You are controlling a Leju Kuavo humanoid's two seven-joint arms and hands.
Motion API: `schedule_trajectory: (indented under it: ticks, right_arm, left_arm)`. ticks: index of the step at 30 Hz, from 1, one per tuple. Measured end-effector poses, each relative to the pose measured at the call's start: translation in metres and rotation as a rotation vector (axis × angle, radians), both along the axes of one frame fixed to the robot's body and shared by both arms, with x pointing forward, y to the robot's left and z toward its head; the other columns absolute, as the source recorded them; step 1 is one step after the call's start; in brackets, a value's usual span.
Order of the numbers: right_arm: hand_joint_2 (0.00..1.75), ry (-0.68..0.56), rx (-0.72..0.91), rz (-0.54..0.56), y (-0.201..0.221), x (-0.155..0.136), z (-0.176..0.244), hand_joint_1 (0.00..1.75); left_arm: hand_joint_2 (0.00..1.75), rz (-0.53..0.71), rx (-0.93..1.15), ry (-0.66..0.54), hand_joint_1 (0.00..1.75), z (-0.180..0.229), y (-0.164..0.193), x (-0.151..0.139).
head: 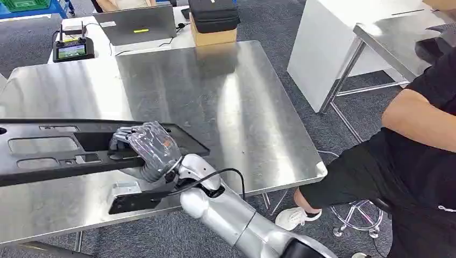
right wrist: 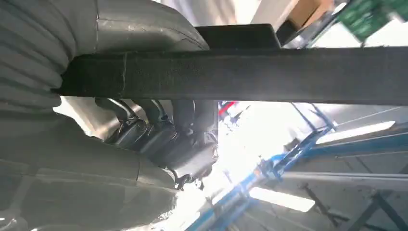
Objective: Take the parts from the cabinet and place them on the table.
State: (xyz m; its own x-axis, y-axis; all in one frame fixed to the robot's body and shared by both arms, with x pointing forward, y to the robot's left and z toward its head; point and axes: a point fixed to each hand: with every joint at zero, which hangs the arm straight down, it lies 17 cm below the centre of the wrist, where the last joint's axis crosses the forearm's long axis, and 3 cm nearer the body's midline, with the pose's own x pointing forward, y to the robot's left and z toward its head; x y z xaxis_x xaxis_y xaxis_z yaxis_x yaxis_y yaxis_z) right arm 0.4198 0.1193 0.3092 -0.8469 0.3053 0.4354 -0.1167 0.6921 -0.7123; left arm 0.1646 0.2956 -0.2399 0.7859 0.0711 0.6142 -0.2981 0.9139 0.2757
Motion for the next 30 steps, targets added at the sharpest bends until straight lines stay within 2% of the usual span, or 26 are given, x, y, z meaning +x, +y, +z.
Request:
schedule_trajectory:
  ticks: [1,6,12,16,23,24,30]
  right_arm:
    - [1.75,-0.015,-0.024,-0.025,0.003,0.005,0.003,1.75]
    - [1.75,-0.089,-0.185,-0.104,0.027,0.015,0.004,1.75]
    - [1.75,-0.164,-0.422,-0.179,0.037,0.028,-0.033,1.75]
    - [1.75,-0.148,-0.551,-0.199,0.03,0.04,-0.071,1.75]
    - [1.75,-0.154,-0.726,-0.282,-0.003,0.07,-0.114,1.75]
    - [0.0,-0.152,-0.747,-0.291,-0.008,0.073,-0.12,0.0]
    - [0.0,-0.104,-0.814,-0.353,-0.035,0.091,-0.144,0.0]
  left_arm:
    - [1.75,-0.01,-0.019,0.005,0.0,-0.001,-0.01,-0.001]
    - [1.75,-0.024,-0.025,0.01,0.0,-0.001,-0.01,0.002]
    - [1.75,-0.046,-0.032,0.013,0.0,-0.002,-0.016,0.002]
    - [1.75,-0.074,-0.043,-0.002,0.0,0.0,-0.021,0.006]
    - [1.75,-0.099,-0.045,-0.014,0.0,0.001,-0.024,0.01]
    - [1.75,-0.1,-0.046,-0.015,0.0,0.001,-0.024,0.011]
    - [1.75,-0.119,-0.032,-0.001,0.0,0.0,-0.024,0.009]
